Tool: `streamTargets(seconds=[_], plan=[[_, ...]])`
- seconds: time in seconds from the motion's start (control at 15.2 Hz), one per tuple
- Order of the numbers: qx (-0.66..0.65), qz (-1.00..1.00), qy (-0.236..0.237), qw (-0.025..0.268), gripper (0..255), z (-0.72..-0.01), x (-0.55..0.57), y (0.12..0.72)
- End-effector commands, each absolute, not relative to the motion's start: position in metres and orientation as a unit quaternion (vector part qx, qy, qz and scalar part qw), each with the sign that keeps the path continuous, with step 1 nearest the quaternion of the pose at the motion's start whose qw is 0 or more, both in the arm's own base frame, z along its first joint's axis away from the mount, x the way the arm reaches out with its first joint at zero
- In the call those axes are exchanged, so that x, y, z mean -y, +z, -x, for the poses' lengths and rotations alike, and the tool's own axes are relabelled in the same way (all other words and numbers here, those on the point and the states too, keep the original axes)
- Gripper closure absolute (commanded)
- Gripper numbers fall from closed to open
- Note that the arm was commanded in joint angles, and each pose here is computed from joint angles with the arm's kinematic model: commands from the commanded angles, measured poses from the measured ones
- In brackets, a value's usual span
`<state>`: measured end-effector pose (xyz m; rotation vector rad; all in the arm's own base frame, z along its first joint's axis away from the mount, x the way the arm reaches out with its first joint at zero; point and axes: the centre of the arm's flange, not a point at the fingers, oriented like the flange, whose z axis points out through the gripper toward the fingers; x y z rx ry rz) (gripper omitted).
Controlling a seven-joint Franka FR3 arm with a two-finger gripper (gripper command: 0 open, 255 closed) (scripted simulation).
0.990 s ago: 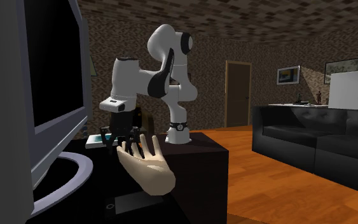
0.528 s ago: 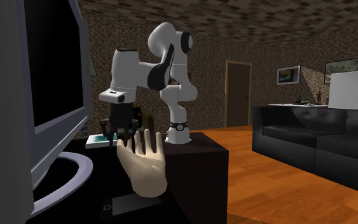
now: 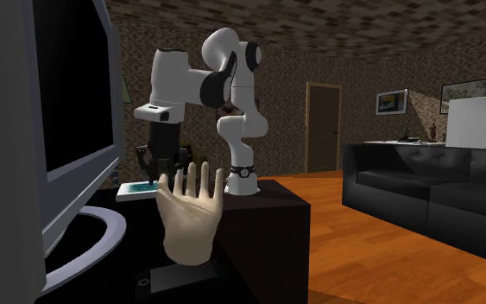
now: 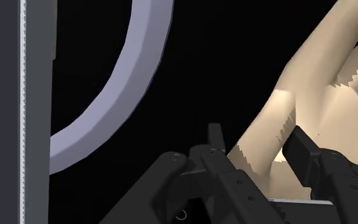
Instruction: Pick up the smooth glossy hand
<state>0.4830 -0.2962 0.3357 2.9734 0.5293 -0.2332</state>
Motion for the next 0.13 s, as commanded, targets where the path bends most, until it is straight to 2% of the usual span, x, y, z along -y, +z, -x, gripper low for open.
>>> streamTargets(seconds=[0.0,0.07], plan=[[-0.174,-0.980,-0.076,0.057,255,-0.4843,0.2964,0.3432],[-0.174,-0.980,-0.076,0.057,255,-0.4843,0.2964,0.3432]])
